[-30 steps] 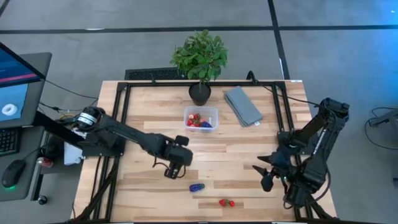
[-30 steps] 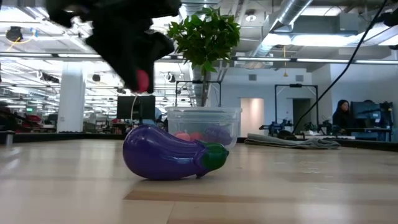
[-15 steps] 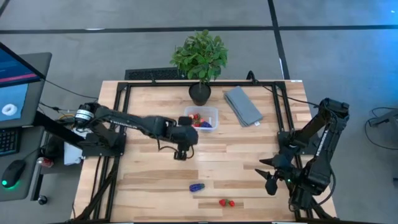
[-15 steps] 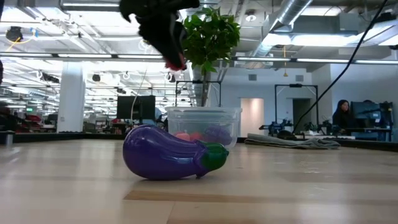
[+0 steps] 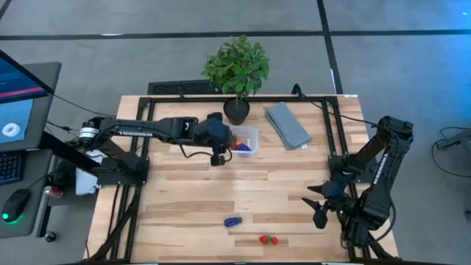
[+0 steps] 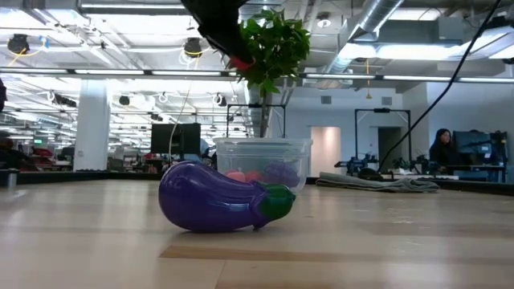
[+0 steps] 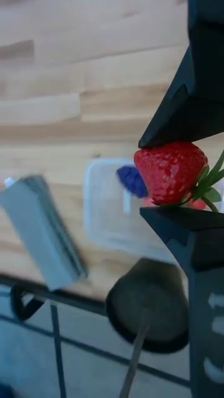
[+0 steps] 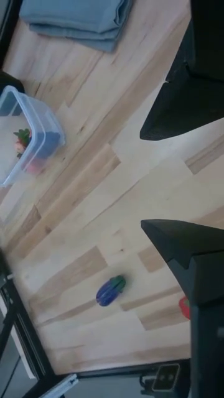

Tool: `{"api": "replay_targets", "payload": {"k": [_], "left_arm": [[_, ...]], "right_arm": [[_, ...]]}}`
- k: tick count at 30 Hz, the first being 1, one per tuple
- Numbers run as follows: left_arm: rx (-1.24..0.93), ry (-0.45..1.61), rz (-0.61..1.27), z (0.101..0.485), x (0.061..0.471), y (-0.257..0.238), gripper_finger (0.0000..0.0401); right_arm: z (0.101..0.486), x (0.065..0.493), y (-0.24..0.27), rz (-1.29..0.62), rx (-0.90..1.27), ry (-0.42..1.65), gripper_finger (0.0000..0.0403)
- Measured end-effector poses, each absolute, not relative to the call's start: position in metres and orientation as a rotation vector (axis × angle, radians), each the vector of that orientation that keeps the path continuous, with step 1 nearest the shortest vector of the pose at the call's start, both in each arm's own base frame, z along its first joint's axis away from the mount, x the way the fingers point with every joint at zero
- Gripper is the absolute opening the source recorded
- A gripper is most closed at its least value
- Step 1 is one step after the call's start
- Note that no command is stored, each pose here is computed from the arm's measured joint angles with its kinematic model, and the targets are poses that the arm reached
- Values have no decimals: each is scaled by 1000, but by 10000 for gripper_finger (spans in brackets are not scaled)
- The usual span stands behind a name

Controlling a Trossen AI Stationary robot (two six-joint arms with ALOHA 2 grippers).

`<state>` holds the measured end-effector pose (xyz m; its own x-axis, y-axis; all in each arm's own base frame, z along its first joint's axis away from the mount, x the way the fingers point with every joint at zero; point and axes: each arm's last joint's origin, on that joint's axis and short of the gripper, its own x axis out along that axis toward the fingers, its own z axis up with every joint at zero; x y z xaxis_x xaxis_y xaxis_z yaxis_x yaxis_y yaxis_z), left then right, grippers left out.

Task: Pick and placing Produce into tupperware
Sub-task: Put the left red strawberry into the transparent bin

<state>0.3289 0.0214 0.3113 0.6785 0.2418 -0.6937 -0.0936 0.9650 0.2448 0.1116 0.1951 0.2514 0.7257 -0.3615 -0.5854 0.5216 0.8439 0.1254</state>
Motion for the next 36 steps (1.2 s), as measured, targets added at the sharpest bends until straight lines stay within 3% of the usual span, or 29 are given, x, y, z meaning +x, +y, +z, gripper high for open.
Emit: {"api": "replay_targets", "payload": {"k": [36], "left_arm": [[149,747,202,314,321,101,135]], "right_arm": [[252,131,177,-620,273,561,244]]}}
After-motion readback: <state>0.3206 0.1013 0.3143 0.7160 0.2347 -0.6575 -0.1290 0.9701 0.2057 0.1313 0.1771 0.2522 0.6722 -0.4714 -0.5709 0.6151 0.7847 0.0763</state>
